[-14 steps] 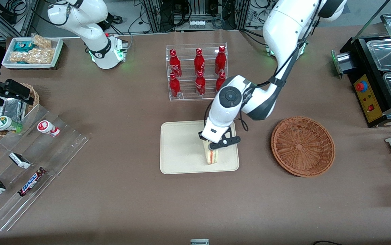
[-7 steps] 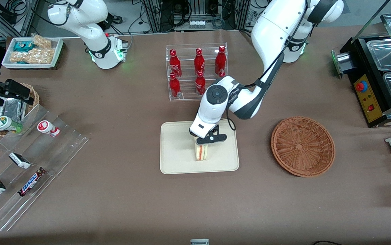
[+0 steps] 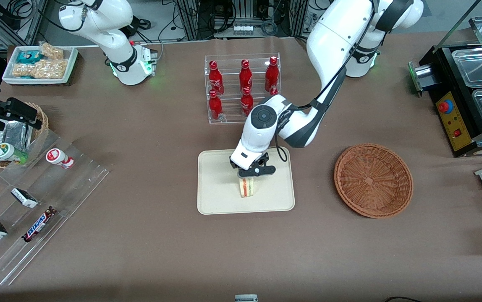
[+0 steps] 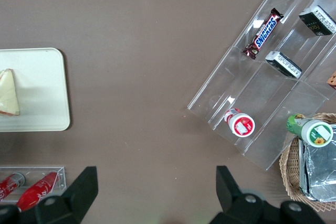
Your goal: Place sandwich from basket to tray
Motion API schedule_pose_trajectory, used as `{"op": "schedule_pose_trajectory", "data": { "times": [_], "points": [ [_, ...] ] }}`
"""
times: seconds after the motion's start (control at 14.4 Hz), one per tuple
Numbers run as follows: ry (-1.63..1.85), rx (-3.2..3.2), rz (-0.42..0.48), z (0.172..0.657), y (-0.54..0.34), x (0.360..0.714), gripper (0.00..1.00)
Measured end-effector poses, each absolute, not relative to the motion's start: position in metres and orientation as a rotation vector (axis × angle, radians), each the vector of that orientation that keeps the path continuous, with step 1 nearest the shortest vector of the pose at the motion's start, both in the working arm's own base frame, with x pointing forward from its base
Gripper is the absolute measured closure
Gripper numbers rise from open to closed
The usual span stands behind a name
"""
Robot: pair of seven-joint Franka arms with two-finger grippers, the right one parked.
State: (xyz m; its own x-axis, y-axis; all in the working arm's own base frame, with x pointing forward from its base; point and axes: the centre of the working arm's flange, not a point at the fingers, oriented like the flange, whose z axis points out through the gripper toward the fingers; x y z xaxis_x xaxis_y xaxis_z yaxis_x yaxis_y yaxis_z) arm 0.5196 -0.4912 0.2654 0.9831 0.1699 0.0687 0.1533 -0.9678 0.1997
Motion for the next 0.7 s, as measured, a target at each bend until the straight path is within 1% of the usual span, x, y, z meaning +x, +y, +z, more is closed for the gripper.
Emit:
{"op": "schedule_pose_trajectory", "data": {
  "times": [0.07,0.14,0.28,0.42,0.49,0.7],
  "points": [
    [0.246,2.918,0.158,0.286,-0.491,0.525,0.28],
    [0.255,2.92,0.17,0.308,-0.486,0.53,0.17],
    [0.291,2.95,0.173,0.36,-0.467,0.539,0.0],
    [0.344,2.979,0.159,0.404,-0.437,0.546,0.0],
    [0.367,2.991,0.148,0.417,-0.425,0.549,0.0],
    [0.442,3.004,0.131,0.428,-0.392,0.563,0.0]
  ]
}}
